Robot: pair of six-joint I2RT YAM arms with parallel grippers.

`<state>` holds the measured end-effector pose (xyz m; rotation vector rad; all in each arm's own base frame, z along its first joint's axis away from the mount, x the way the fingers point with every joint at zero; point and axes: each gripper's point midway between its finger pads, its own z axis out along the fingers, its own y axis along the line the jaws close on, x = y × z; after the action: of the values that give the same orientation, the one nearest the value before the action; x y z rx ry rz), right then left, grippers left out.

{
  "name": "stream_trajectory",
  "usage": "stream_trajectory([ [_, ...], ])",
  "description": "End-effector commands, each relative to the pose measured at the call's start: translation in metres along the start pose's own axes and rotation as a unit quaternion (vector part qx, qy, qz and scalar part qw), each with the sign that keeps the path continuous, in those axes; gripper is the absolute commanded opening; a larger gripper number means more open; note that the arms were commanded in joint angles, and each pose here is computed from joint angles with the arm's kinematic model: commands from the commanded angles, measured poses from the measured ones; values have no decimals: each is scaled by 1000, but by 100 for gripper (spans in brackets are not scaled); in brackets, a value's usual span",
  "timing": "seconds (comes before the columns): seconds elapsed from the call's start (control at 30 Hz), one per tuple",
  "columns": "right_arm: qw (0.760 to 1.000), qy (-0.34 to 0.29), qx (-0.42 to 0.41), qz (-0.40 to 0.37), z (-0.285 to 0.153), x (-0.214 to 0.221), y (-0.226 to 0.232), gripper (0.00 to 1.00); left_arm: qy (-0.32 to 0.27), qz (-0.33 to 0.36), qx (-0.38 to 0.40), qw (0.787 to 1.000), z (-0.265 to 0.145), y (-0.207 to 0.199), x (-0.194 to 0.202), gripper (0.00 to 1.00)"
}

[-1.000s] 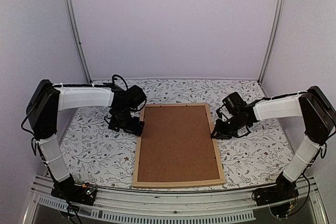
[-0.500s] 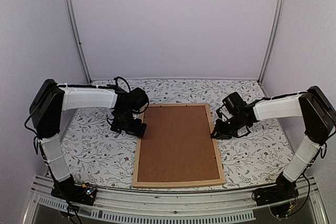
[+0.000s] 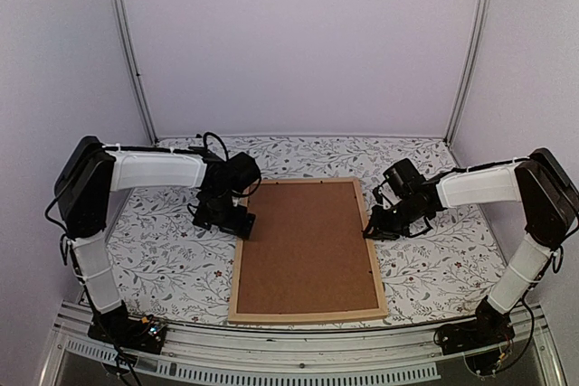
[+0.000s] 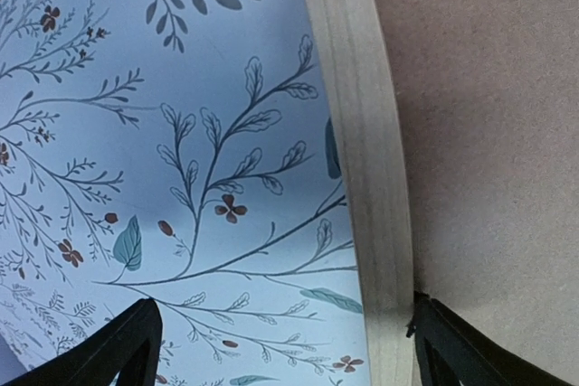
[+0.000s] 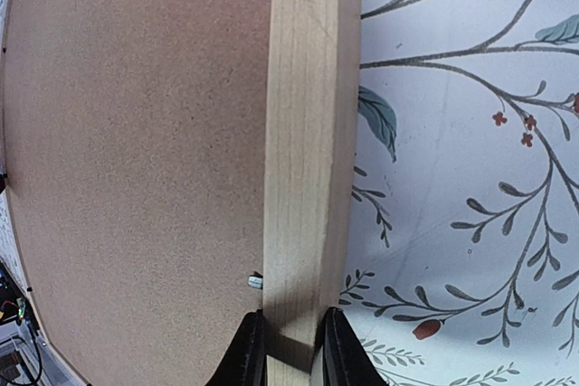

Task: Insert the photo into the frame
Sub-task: Press the fastener onto the backboard.

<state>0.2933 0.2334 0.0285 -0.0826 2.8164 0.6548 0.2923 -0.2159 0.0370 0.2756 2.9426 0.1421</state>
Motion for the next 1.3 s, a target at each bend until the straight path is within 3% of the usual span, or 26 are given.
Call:
stream_trajectory([
  [0.0, 1000, 19, 3, 6, 10, 14, -8, 9, 16, 16, 9, 1000, 25, -27, 11, 100],
  [0.23, 1000, 22, 4, 9, 12, 18, -10, 9, 18, 25, 0, 1000, 29, -35, 18, 100],
  [0.5, 1000, 19, 7, 7, 11, 16, -10, 9, -25, 12, 14, 1000, -13, -28, 7, 100],
  [0.93, 1000, 19, 13, 9, 13, 16, -13, 9, 14, -12, 77, 997, -32, -6, 79, 100],
  [1.27, 1000, 20, 19, 11, 13, 16, -15, 9, 37, 0, 88, 995, -26, -24, 111, 100],
])
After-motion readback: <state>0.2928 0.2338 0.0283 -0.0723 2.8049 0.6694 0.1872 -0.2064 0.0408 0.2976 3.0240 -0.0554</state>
